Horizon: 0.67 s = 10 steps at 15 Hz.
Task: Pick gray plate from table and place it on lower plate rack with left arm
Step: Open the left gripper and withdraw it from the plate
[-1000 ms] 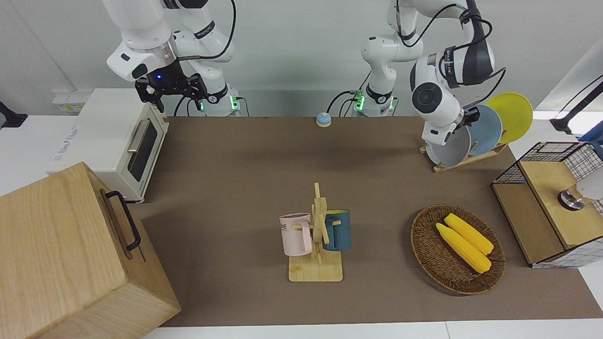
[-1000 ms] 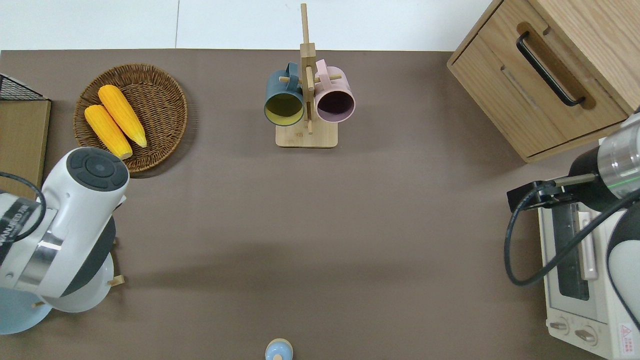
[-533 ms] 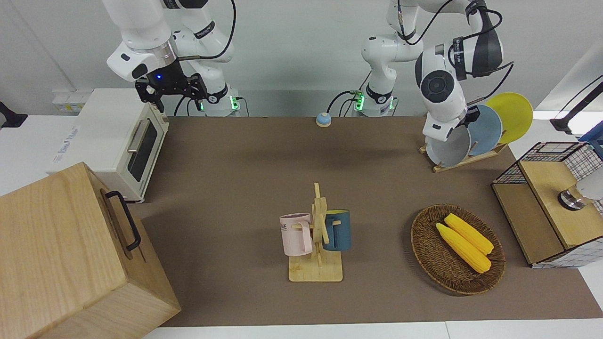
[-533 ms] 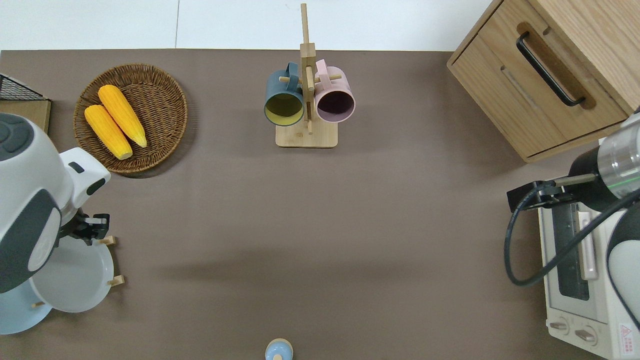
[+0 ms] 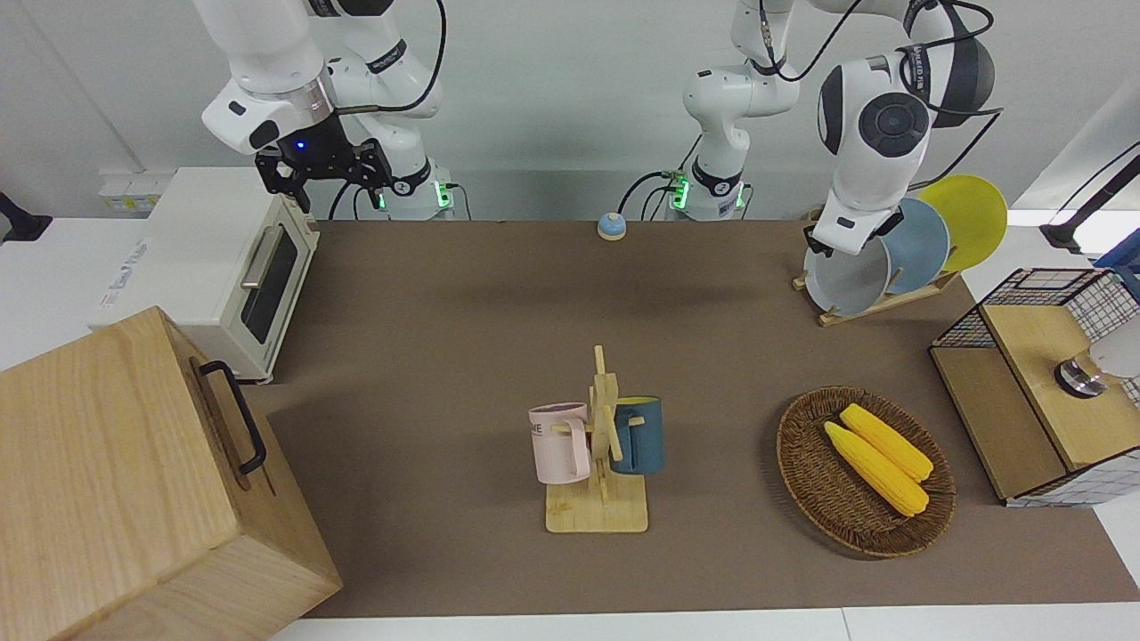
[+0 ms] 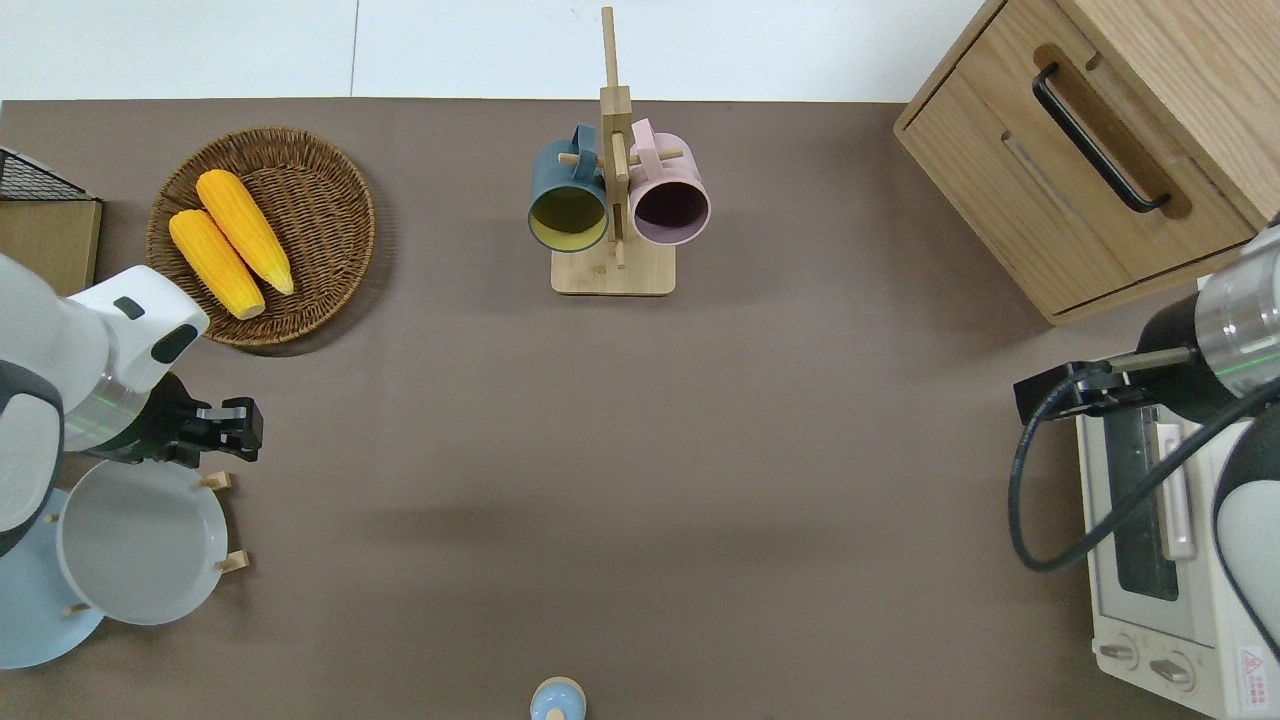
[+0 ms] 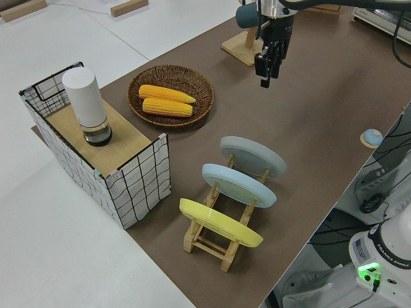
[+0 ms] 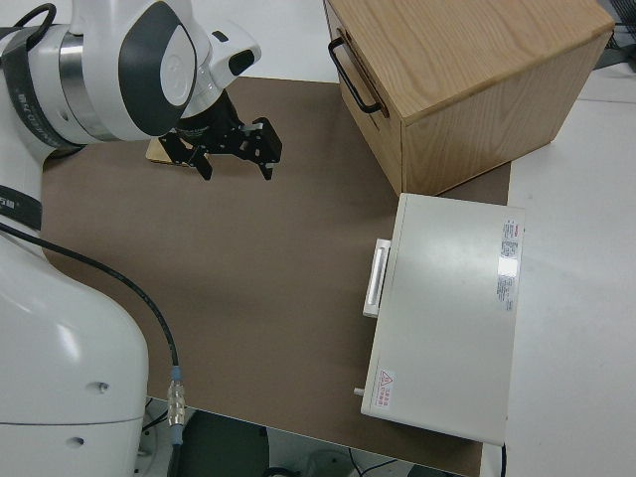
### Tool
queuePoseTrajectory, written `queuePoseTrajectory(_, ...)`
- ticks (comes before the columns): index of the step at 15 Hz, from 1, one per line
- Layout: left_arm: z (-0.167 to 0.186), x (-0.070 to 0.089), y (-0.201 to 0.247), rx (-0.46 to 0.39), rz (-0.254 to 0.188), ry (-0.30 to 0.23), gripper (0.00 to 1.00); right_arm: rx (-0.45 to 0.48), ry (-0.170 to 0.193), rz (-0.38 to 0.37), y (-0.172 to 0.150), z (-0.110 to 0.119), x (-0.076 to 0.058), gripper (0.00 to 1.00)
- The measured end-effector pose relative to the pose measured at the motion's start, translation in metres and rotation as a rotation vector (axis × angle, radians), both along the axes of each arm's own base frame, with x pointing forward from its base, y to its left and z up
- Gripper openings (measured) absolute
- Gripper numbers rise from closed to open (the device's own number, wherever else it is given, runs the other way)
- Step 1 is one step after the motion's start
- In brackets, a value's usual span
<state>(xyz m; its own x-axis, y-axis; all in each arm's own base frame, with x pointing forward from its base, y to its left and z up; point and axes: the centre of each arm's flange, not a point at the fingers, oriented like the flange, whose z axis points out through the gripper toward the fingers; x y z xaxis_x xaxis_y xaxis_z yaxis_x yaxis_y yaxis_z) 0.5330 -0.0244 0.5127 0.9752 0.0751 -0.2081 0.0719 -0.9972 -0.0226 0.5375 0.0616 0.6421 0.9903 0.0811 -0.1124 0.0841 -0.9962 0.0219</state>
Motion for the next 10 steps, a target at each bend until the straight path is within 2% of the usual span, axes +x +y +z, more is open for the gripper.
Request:
queuePoseTrajectory(3, 0.007, 0.004, 0.001, -0.03, 0.001, -0.026, 0.57, 0.0, 0.0, 0.0, 0.0, 0.0, 0.0, 0.99)
queuePoseTrajectory(7, 0.038, 0.012, 0.0, -0.04, -0.004, -0.097, 0.95, 0.0, 0.0, 0.0, 0.0, 0.0, 0.0, 0.99)
queuePoseTrajectory(8, 0.043, 0.013, 0.0, -0.041, -0.004, -0.106, 0.99, 0.0, 0.0, 0.0, 0.0, 0.0, 0.0, 0.99)
queuePoseTrajectory(10, 0.054, 0.014, -0.002, -0.042, -0.01, -0.129, 1.0, 0.0, 0.0, 0.0, 0.0, 0.0, 0.0, 0.99)
